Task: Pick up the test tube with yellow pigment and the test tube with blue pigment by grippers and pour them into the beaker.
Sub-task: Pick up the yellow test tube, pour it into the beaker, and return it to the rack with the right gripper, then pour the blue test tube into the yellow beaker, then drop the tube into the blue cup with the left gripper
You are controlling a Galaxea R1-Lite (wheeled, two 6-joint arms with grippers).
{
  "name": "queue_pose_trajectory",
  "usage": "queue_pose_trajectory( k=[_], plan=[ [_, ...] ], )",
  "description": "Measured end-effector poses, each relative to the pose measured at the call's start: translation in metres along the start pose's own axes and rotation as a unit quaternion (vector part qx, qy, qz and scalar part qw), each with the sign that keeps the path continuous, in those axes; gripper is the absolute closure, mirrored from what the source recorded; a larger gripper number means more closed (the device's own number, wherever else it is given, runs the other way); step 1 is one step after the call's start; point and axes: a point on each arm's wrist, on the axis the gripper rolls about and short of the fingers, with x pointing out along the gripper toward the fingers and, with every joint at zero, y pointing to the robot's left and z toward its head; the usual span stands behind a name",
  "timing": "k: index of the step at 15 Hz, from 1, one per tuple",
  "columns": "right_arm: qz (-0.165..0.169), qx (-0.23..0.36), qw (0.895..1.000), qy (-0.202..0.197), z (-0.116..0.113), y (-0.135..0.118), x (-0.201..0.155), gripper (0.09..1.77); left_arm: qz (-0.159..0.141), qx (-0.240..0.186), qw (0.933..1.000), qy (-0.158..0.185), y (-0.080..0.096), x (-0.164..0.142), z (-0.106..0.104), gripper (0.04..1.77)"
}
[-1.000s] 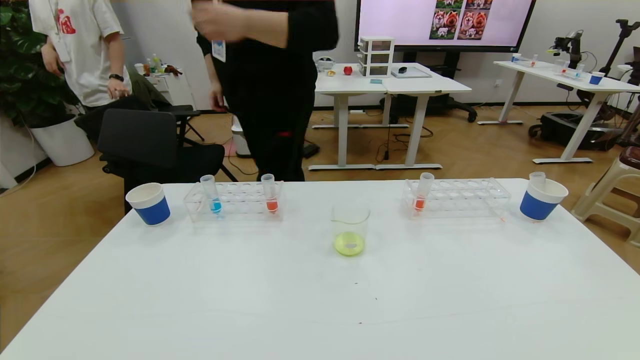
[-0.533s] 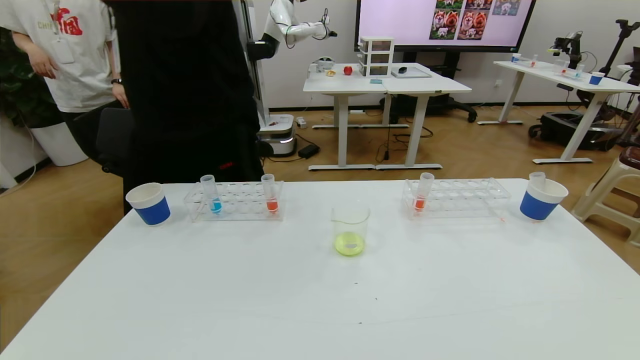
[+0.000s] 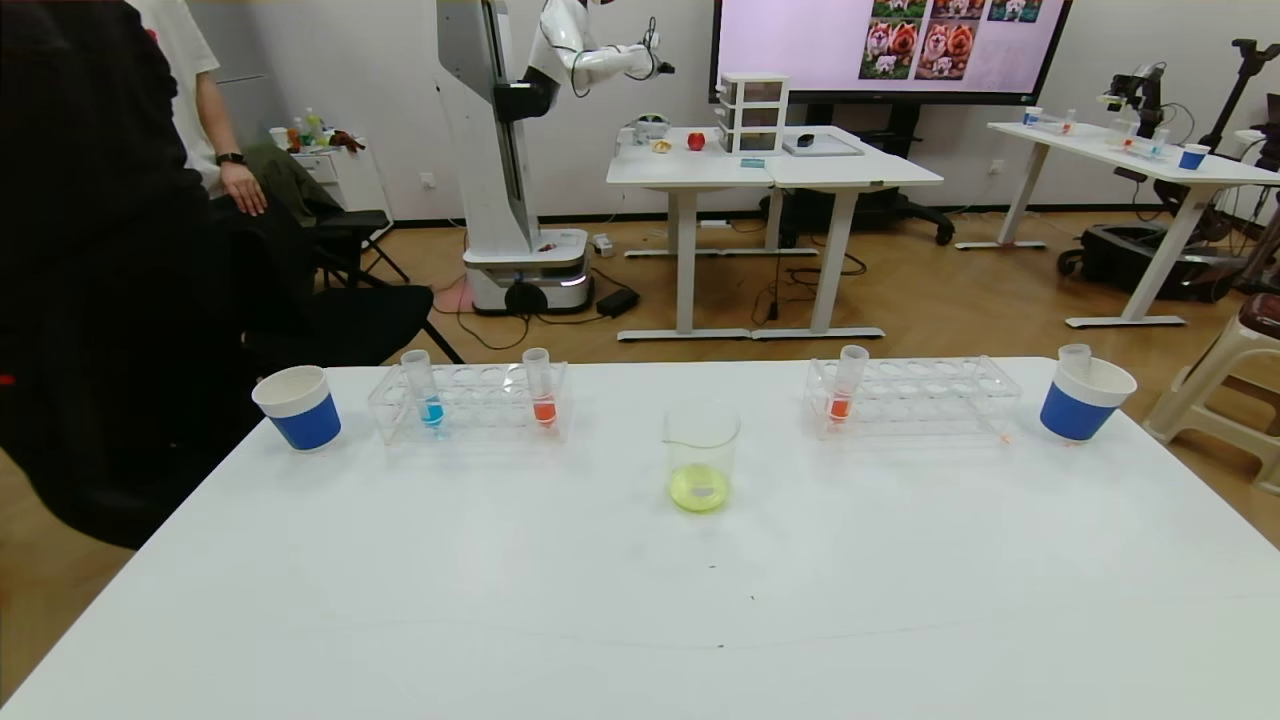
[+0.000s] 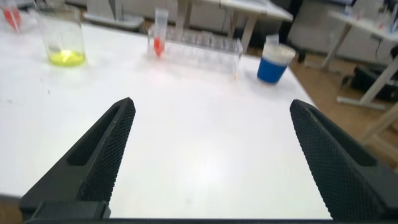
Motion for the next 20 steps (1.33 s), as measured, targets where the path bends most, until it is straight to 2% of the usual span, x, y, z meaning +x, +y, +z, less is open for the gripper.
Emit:
queue_pose_trajectory(
  k=[1,2,7,15,18,20],
  plan=[
    [-0.006,0.012,0.999,0.051,-0.011,0.001,0.000,0.12,0.000,0.000,1.0000,0.000,0.000,0.000,0.000,0.06],
    [-0.010,0.031,0.997,0.064,-0.014,0.001,-0.001,0.12,0.000,0.000,1.0000,0.000,0.000,0.000,0.000,0.06],
    [-0.020,0.061,0.996,0.065,-0.014,0.001,-0.001,0.12,0.000,0.000,1.0000,0.000,0.000,0.000,0.000,0.06],
    [-0.022,0.063,0.996,0.064,-0.014,0.001,-0.001,0.12,-0.002,0.006,1.0000,-0.001,0.000,0.000,0.000,0.06],
    [-0.022,0.063,0.996,0.064,-0.014,0.001,-0.001,0.12,-0.010,0.021,0.9992,-0.033,-0.001,-0.005,0.023,0.06],
    [-0.022,0.063,0.996,0.064,-0.014,0.001,-0.001,0.12,-0.014,0.022,0.9986,-0.045,-0.001,-0.004,0.051,0.06]
  ],
)
